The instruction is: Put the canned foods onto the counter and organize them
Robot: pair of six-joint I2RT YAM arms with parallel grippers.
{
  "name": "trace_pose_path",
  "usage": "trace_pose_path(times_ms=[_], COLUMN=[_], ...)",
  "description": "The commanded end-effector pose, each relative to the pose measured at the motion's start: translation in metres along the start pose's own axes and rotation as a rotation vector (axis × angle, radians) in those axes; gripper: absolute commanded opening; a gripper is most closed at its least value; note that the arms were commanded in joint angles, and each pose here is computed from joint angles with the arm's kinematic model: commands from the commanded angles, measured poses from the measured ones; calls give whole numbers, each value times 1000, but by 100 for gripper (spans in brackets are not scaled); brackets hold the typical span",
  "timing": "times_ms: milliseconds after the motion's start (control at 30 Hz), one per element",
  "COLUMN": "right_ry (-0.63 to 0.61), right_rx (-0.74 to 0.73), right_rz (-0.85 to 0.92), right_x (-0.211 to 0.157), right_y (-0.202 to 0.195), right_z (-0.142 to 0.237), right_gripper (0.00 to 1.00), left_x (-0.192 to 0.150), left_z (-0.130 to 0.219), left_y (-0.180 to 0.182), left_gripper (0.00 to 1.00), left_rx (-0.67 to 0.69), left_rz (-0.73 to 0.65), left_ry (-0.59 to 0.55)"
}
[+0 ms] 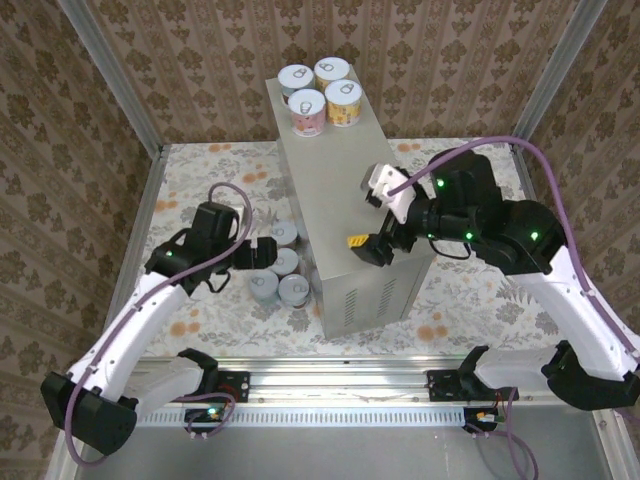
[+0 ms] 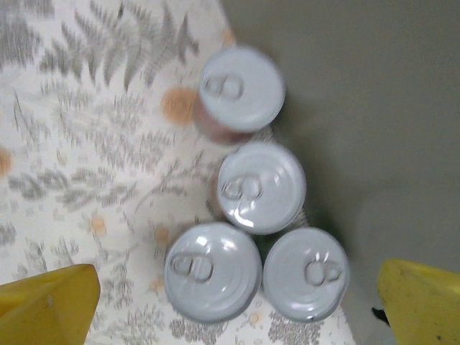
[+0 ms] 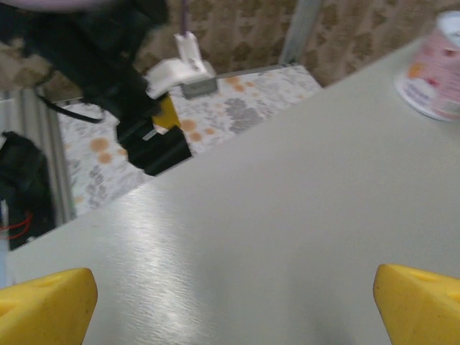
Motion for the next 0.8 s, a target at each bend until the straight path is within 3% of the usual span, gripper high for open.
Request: trace_pose_path(times_ms=[0,300,767], right_ry=[25,70,87], right_rx=[78,171,184], right_rz=[63,130,150], right_x=[1,3,-3], right_y=[24,59,70], right_z=[1,-24,-35], right_gripper=[100,100,100], left_x=[-27,-67,-70], left_z=[-12,-42,-84], left_y=[9,5,3], left_gripper=[100,99,99], left_rx=[35,6,23], left_rz=[120,131,166], left_ry=[86,210,266])
Point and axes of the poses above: each hand's point on the last joint's axis, 136 mm out from that joint toward the fingers, its own z axis back along the fingers, its own y axis along the line the jaws close on, x = y × z, the point moved 1 cm from there along z, back along the fingers, and after that the axes turned 13 degrees about -z, right-handed, at the moved point
